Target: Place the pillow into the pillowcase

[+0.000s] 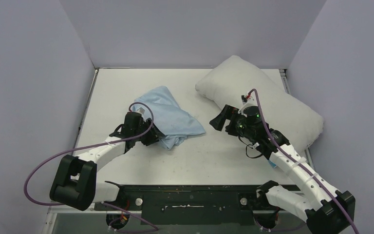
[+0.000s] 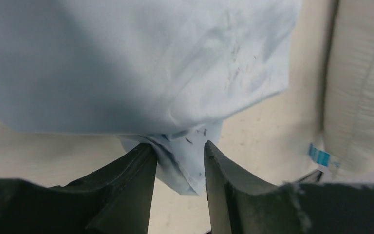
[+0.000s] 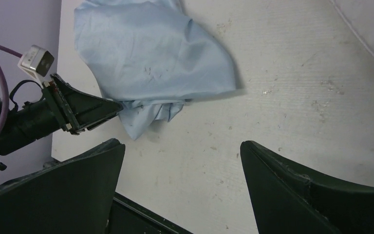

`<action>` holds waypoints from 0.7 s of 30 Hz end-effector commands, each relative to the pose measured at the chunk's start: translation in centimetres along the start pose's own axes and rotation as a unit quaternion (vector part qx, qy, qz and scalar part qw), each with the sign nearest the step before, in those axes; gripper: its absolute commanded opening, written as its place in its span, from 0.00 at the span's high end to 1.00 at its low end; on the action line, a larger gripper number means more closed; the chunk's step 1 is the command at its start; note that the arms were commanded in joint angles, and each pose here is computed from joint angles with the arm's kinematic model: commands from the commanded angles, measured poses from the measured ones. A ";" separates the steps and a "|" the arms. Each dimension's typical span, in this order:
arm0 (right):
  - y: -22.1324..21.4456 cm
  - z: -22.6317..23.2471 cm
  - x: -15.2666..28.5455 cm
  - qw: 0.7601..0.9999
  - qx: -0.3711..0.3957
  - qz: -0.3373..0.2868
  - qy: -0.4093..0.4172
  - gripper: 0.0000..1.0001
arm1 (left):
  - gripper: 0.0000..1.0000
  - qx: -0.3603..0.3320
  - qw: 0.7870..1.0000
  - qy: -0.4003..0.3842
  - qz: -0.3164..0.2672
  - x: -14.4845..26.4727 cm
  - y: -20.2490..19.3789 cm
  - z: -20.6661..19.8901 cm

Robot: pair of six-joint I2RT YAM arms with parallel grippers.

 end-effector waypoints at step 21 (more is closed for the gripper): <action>-4.6 1.1 -12.0 0.966 -0.251 -0.003 -0.062 0.40 | 0.03 -0.247 0.968 -0.045 -0.002 9.2 0.9 -4.2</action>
Point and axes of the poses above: each gripper's point midway between its finger pads, its own x axis back along the fingers, its own z axis along the line the jaws close on, y = z × x, the point moved 5 cm from there along x, back along the fingers, and after that the axes turned 12 degrees about x, right-handed, at the moved point
